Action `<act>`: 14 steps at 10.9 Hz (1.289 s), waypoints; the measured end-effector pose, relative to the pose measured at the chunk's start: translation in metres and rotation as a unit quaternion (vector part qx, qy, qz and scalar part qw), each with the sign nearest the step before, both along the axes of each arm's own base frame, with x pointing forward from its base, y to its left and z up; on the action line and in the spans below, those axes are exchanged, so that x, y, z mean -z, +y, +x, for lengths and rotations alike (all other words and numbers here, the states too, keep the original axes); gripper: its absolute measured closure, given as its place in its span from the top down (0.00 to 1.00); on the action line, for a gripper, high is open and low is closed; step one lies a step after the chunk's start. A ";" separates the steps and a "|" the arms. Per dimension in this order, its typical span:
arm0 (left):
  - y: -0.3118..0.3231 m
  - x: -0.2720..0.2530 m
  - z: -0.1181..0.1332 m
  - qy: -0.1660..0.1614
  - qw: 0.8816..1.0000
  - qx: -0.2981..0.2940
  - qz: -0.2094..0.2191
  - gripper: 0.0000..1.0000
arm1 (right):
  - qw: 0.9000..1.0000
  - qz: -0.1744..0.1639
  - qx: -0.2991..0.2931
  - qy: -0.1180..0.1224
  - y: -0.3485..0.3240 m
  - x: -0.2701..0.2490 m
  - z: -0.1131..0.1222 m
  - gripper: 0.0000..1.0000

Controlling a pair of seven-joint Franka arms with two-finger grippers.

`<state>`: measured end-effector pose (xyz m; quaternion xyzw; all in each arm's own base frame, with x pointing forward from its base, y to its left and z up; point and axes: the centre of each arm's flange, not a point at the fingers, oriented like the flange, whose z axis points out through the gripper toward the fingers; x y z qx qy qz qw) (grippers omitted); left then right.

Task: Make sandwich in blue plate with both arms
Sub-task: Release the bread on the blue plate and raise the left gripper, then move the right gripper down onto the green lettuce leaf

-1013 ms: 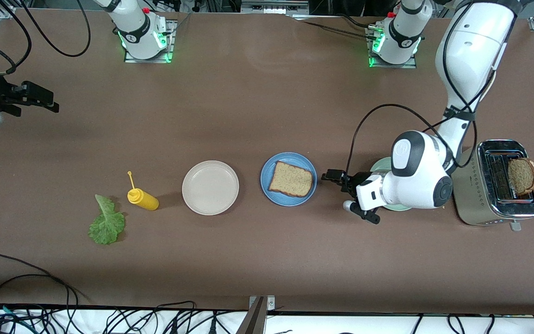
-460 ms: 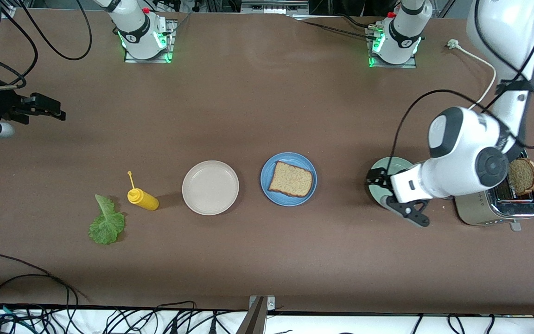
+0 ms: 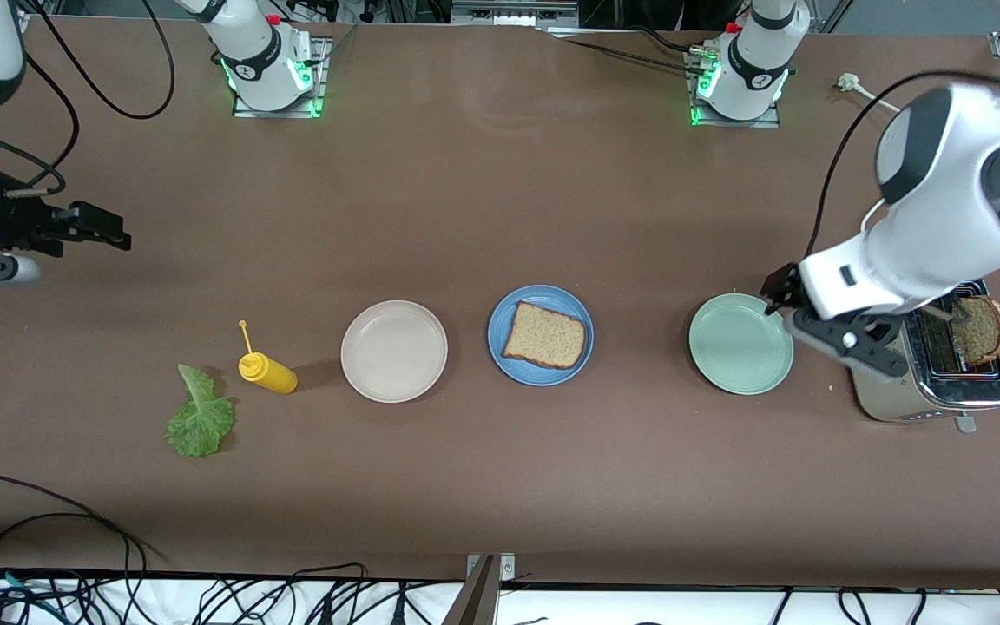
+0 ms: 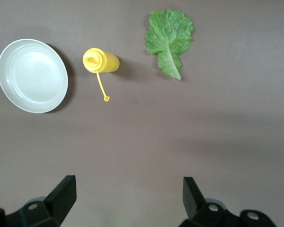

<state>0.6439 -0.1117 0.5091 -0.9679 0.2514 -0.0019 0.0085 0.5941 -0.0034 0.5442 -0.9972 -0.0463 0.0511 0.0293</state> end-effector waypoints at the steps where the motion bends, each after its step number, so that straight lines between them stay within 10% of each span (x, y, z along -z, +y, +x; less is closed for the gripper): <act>1: 0.004 -0.024 -0.012 -0.001 1.000 -0.017 0.006 1.00 | 1.000 -0.002 -0.001 0.001 0.001 0.008 0.008 1.00; 14: 0.053 -0.108 -0.091 0.036 0.991 -0.131 -0.013 1.00 | 0.998 -0.028 -0.045 -0.032 -0.037 0.196 0.110 1.00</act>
